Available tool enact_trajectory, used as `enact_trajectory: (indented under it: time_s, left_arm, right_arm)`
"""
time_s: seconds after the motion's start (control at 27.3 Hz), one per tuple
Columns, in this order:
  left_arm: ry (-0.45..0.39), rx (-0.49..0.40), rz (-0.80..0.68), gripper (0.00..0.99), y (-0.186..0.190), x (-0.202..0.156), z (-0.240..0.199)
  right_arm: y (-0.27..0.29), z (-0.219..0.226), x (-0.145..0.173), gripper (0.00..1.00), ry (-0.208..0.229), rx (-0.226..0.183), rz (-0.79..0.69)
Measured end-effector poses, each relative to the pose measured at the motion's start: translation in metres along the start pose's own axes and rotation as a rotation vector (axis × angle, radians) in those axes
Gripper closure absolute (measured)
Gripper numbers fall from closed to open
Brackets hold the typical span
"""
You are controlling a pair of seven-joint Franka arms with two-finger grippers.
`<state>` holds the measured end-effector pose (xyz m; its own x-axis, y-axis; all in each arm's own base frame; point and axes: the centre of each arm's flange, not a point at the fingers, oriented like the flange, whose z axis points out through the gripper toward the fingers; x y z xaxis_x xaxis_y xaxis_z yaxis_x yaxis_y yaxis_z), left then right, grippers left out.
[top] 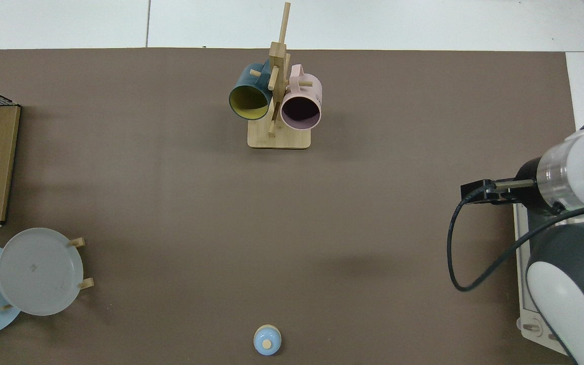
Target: Put markers into pen holder
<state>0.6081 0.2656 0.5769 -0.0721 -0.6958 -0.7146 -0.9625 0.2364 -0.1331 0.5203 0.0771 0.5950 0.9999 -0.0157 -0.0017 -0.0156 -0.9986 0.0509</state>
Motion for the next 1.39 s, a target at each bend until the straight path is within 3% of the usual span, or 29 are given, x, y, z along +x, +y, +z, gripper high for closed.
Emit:
enact_trajectory:
  time_s: [0.81, 1.39]
  left_arm:
    - [0.012, 0.034, -0.032, 0.031, -0.005, -0.008, -0.017]
    - [0.028, 0.109, -0.067, 0.026, -0.015, -0.014, -0.063]
  right_arm:
    - [0.000, 0.000, 0.000, 0.00, 0.000, 0.000, 0.001]
    - [0.000, 0.000, 0.000, 0.00, 0.000, 0.000, 0.001]
